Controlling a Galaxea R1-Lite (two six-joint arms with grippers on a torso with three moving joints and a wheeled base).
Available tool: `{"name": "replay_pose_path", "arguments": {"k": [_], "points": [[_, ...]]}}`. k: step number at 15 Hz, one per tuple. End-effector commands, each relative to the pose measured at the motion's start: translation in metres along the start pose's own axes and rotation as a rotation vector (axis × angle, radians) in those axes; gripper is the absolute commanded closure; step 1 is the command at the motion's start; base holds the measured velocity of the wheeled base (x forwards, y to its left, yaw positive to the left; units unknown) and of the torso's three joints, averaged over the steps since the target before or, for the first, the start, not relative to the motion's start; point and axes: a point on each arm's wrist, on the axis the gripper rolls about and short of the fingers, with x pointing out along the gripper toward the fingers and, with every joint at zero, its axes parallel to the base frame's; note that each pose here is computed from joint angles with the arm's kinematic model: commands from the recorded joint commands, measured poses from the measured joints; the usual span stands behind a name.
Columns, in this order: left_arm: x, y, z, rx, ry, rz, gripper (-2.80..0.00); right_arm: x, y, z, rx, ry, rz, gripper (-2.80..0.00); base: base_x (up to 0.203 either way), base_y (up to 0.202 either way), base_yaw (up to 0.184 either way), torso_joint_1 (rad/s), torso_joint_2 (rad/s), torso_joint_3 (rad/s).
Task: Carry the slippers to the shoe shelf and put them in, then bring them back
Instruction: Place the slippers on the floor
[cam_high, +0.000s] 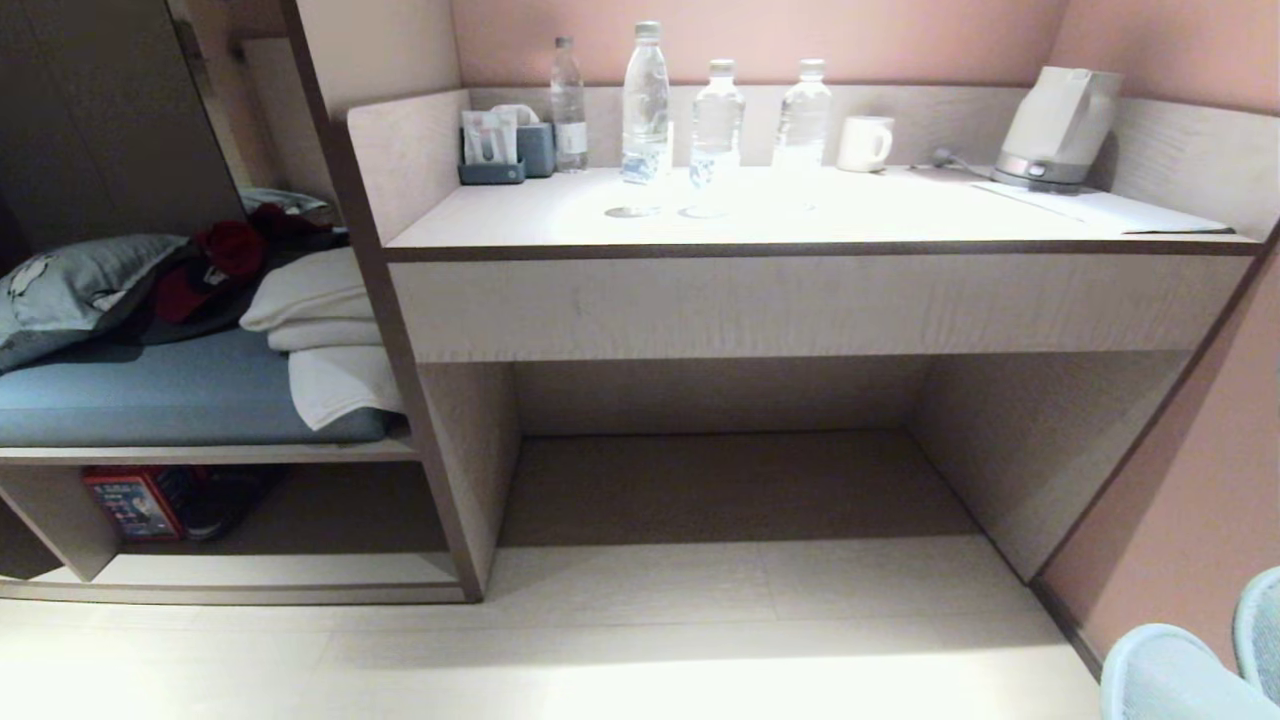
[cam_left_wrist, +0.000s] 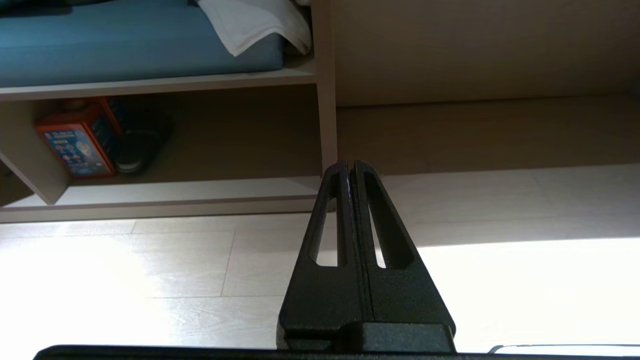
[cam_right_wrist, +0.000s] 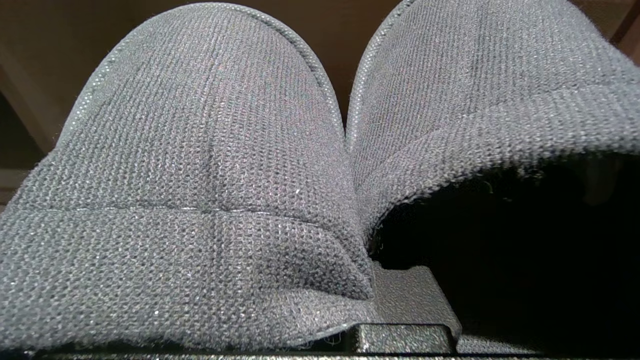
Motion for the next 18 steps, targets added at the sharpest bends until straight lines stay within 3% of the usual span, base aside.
{"name": "replay_pose_path", "arguments": {"k": [1,18], "points": [[0.0001,0.0,0.0,-0.001,0.002,0.0,0.0,0.0001,0.0,0.0,-0.001,0.002,0.001,0.0,0.0,0.0,0.0,0.005,0.0,-0.177],[0.0001,-0.0001,-0.0002,-0.001,0.003,-0.003,0.0,0.0001,0.0,0.0,-0.001,0.002,0.001,0.0,0.0,0.0,0.0,0.003,0.0,-0.196]]}}
